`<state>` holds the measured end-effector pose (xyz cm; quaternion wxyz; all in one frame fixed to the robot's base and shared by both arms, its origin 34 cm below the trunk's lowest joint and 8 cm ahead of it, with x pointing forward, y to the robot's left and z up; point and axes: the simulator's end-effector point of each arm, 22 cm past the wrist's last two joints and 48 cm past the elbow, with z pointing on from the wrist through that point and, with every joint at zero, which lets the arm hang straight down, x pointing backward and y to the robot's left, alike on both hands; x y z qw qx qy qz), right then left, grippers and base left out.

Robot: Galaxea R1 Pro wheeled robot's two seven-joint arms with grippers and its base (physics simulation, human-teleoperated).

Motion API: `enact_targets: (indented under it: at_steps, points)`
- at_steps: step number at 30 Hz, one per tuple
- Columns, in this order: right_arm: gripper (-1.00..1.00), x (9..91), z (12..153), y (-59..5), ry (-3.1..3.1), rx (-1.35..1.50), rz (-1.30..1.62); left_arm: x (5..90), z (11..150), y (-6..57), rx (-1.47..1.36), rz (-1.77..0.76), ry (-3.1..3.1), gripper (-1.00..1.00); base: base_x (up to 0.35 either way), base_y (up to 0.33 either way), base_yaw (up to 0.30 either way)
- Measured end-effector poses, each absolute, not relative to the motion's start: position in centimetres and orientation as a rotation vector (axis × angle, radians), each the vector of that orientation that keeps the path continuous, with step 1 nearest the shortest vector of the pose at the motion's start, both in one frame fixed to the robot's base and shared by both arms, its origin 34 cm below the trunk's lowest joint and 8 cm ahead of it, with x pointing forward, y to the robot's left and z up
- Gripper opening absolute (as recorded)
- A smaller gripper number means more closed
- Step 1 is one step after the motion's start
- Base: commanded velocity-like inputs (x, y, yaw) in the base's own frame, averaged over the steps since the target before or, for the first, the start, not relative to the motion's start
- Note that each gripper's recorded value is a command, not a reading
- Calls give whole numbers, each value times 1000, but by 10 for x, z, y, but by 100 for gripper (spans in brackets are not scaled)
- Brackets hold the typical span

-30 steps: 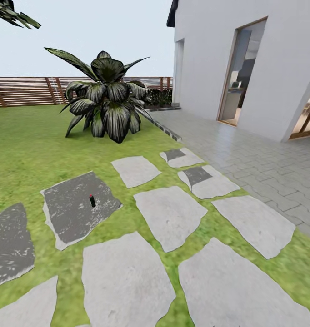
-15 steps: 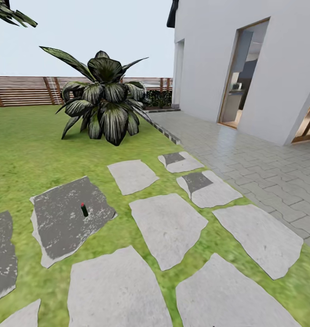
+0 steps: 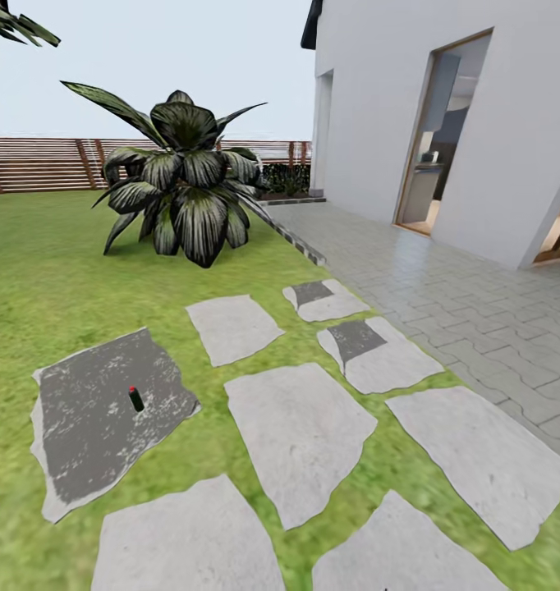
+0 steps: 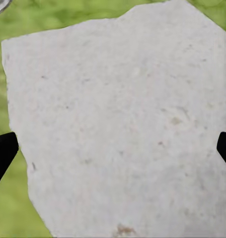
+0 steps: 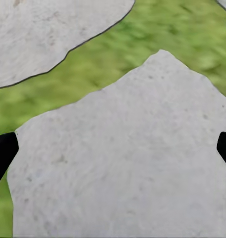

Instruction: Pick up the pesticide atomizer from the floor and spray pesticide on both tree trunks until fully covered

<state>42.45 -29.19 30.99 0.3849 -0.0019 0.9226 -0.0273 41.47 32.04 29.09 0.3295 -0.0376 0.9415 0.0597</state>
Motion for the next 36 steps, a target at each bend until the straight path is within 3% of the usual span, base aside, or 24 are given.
enact_targets:
  at_steps: [36]
  points:
    - [100, 424, 310, -292, 2351, -6, -68, 415, 291, 320, -98, 156, 2463, 100, 334, -94, 0]
